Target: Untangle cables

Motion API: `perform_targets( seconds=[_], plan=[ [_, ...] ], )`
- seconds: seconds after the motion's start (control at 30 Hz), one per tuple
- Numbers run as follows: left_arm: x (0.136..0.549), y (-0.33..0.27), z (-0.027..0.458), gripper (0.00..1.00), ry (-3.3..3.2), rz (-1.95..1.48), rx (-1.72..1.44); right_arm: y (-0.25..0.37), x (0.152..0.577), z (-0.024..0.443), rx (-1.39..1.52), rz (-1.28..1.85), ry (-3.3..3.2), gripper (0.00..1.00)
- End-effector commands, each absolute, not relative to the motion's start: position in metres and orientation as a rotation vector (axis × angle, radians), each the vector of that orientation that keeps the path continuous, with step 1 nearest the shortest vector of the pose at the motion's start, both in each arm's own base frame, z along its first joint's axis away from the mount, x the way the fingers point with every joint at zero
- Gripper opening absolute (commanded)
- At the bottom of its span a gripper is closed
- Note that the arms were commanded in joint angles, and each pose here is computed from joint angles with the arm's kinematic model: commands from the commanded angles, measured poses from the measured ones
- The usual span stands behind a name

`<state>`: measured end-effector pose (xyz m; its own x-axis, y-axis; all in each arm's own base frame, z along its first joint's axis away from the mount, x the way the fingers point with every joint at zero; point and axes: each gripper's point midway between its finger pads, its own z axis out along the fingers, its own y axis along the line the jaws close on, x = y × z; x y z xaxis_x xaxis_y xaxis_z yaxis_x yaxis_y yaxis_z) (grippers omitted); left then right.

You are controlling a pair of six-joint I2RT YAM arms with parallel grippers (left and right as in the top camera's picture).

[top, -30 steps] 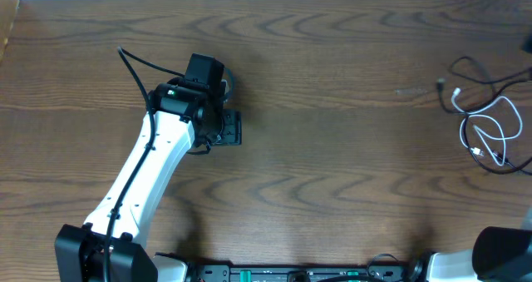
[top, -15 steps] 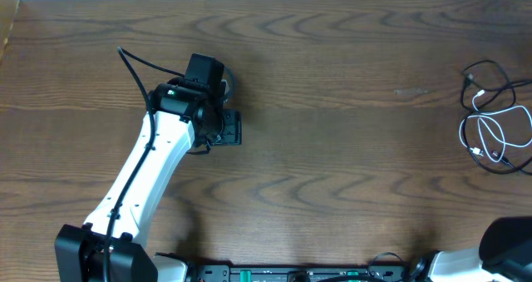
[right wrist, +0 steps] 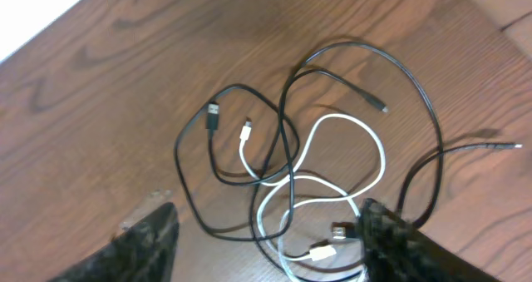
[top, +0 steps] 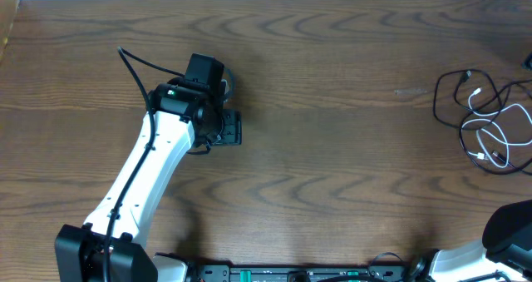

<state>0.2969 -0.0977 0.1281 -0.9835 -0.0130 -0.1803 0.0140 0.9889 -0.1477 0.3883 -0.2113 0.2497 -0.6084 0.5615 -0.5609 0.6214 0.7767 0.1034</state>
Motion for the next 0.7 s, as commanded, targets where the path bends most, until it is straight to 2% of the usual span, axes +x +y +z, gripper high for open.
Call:
perform_targets(
  seconds=[0.0,0.2,0.43,0.67],
  plan=[
    [0.298,-0.096,0.133,0.68,2.938,-0.204,0.018,-0.198,0.394,0.247,0.852,-0.027,2.396,0.71],
    [0.304,-0.097,0.134,0.68,2.913,-0.211,0.022,-0.145,0.41,0.247,0.646,0.264,2.451,0.82],
    [0.322,-0.097,0.139,0.68,2.835,-0.197,0.022,-0.077,0.411,0.232,0.304,0.322,2.605,0.99],
    [0.322,-0.058,0.138,0.68,2.825,0.105,-0.041,-0.024,0.403,0.218,0.094,0.233,2.725,0.99]
  ],
)
